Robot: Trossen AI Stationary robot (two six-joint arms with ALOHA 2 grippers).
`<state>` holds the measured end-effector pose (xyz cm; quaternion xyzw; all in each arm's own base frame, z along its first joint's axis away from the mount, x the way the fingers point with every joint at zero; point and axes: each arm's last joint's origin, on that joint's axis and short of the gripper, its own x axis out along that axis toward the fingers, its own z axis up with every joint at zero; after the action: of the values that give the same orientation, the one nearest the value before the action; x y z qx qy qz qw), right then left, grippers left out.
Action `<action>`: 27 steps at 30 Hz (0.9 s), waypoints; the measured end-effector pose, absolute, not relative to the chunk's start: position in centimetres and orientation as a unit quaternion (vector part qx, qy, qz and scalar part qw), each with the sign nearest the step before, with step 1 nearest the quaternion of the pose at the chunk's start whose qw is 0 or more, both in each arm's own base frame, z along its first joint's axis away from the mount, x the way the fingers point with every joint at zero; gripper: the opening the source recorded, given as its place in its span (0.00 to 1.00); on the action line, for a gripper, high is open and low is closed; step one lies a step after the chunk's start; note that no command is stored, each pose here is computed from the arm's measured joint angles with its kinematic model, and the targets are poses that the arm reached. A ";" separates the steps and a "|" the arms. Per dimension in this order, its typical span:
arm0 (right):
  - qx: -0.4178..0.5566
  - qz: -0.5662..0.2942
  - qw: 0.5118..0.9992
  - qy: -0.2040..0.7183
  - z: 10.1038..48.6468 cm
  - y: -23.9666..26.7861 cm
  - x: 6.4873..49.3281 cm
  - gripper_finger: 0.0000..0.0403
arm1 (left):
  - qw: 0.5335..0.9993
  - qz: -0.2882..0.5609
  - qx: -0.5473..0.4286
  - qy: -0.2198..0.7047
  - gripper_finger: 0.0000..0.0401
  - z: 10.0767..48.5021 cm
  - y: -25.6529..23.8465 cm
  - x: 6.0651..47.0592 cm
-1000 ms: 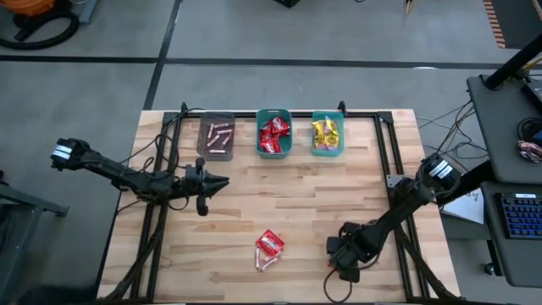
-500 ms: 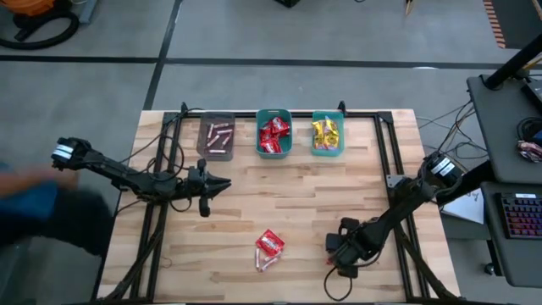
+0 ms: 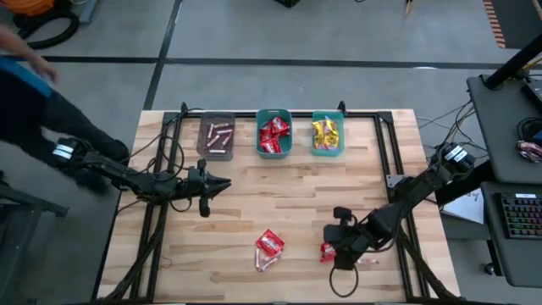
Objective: Sort candy
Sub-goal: Put the right red candy on the dark green bin
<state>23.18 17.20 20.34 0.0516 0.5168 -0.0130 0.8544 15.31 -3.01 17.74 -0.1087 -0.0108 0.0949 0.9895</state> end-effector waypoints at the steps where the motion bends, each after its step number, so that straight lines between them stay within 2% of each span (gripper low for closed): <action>1: 0.050 -0.006 0.857 0.512 20.4 17.3 23.3 0.03 | 0.989 0.095 -0.109 -0.011 0.09 17.7 -3.0 15.3; 7: 0.057 0.006 0.836 0.545 19.0 17.6 23.4 0.15 | 0.989 0.095 -0.109 -0.011 0.09 17.7 -3.0 15.3; 15: 0.085 0.007 0.791 0.606 16.2 18.5 23.9 0.45 | 0.989 0.094 -0.110 -0.015 0.09 17.8 -3.0 15.3; 20: 0.074 0.000 0.781 0.620 15.0 18.8 24.2 0.60 | 0.989 0.094 -0.111 -0.016 0.09 17.8 -3.0 15.3; 24: 0.054 -0.005 0.775 0.630 13.8 18.9 24.4 0.67 | 0.989 0.094 -0.111 -0.016 0.09 17.8 -3.0 15.3; 27: 0.050 -0.007 0.771 0.634 13.3 19.0 24.5 0.66 | 0.989 0.094 -0.111 -0.018 0.09 17.9 -3.0 15.3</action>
<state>24.51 19.01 13.33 0.0498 0.6344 -0.0073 0.7714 15.31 -3.01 17.88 -0.1115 -0.0178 0.0940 0.9891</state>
